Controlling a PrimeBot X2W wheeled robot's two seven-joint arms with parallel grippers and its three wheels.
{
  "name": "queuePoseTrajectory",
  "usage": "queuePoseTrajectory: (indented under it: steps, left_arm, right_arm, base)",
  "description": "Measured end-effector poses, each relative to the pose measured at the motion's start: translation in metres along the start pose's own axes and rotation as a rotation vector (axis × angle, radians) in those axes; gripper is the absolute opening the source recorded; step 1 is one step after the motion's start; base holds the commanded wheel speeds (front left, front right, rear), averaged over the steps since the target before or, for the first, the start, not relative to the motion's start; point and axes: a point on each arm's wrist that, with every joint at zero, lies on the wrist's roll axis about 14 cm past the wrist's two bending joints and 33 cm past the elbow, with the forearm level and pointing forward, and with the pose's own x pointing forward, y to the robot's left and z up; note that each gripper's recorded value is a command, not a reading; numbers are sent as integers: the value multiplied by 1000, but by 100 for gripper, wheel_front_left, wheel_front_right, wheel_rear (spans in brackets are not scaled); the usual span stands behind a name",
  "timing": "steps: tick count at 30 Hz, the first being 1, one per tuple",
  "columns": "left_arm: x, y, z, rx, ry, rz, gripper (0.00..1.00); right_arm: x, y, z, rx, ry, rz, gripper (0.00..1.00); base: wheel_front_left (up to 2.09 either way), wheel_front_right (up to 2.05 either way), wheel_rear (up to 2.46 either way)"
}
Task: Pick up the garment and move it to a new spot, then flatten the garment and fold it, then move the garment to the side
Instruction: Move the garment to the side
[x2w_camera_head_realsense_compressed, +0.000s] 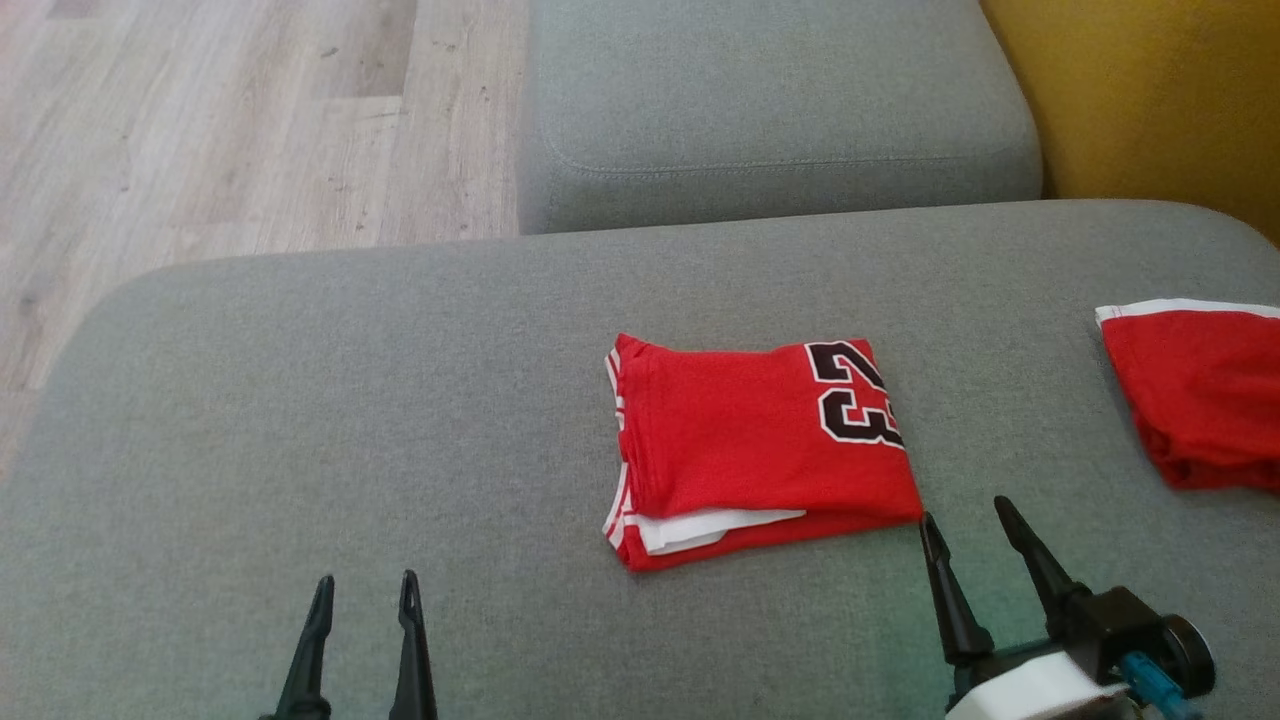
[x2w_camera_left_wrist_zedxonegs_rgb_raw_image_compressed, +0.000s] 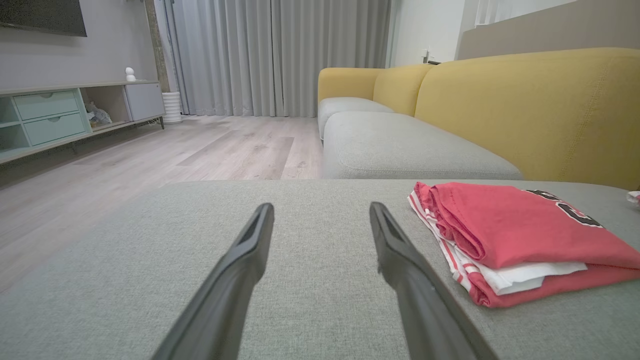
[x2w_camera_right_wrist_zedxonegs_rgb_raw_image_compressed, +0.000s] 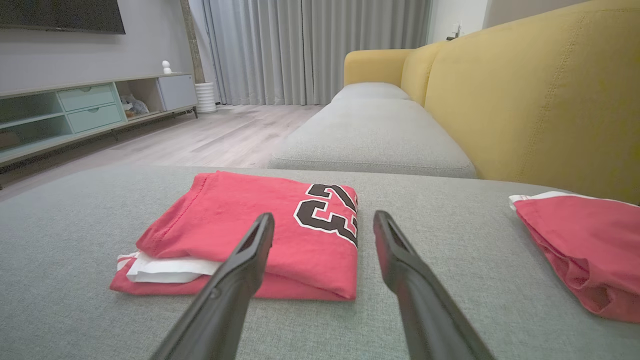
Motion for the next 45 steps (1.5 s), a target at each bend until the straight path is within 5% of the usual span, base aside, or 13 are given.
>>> queuePoseTrajectory:
  steps: [22,35,36,38,39,45]
  left_arm:
    - [6,-7,-19,11,69,-20,100]
    - [39,-13,-23,6,85,-30,100]
    - [40,-12,-24,6,87,-24,100]
    - [40,-8,-26,10,94,-5,100]
    - [41,-6,-27,11,98,3,100]
    - [46,-12,-33,-6,116,-9,100]
  right_arm:
    - [40,-17,-45,84,176,-20,100]
    - [112,-41,-86,99,537,4,100]
    - [112,-38,-94,107,572,11,96]
    - [118,-31,-97,131,583,28,10]
    - [121,-26,-96,149,582,36,0]
    - [123,-22,-91,182,567,60,0]
  base:
    - [0,0,0]
    - [0,0,0]
    - [0,0,0]
    - [0,0,0]
    - [0,0,0]
    - [0,0,0]
